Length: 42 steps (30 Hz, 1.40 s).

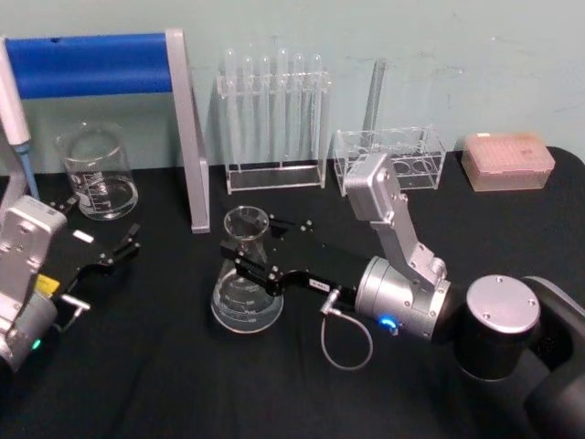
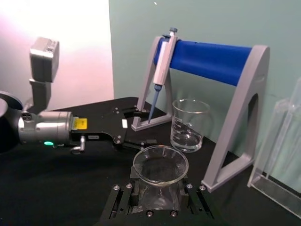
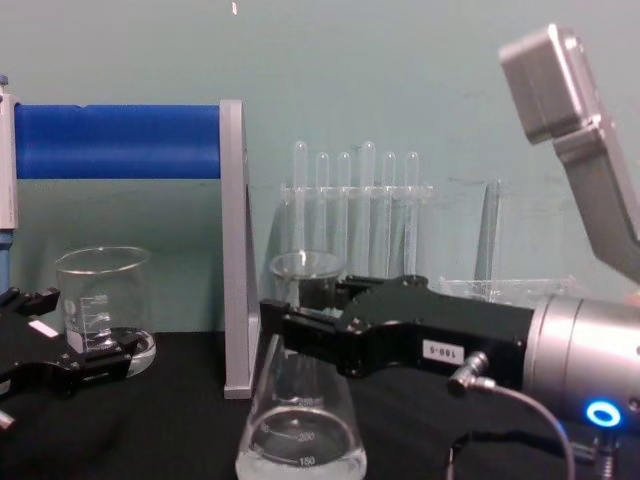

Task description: Grasp the erlenmeyer flask with one hand, shake it three times, then place it back.

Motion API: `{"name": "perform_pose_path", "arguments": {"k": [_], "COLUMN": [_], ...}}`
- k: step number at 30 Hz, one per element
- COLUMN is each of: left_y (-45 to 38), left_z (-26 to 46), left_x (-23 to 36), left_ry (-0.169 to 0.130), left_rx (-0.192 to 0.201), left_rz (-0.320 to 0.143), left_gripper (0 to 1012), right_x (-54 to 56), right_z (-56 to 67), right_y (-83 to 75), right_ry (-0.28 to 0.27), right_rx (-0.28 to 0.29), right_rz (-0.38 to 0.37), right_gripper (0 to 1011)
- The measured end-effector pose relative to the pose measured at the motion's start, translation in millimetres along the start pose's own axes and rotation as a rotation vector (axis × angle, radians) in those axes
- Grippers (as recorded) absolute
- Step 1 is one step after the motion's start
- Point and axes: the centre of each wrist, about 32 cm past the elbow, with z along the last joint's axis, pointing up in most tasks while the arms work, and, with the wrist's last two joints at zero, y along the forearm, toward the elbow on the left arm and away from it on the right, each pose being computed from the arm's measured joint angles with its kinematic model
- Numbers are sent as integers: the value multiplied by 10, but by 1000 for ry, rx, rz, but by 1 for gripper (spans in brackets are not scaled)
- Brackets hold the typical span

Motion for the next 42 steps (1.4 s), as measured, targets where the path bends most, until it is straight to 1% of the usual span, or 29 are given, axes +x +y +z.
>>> {"name": "perform_pose_path", "arguments": {"k": [1,7,16,26,42], "left_y": [0,0,0,0,0], "left_z": [0,0,0,0,0], "left_x": [0,0,0,0,0], "left_ry": [0,0,0,0,0], "left_rx": [0,0,0,0,0], "left_rz": [0,0,0,0,0], "left_gripper": [1001,1001,1001,1001,1001], "right_x": [0,-16,-33,-40,-62], "right_z": [0,-118,-214,-264,-288], "right_y": [0,12,22,24,24], "right_ry": [0,17,31,38,47], "right_rx": [0,2,-6,-23,-41], "right_rz": [0,-26,-34,-36,-33], "right_gripper": [449,449,449,449,449]}}
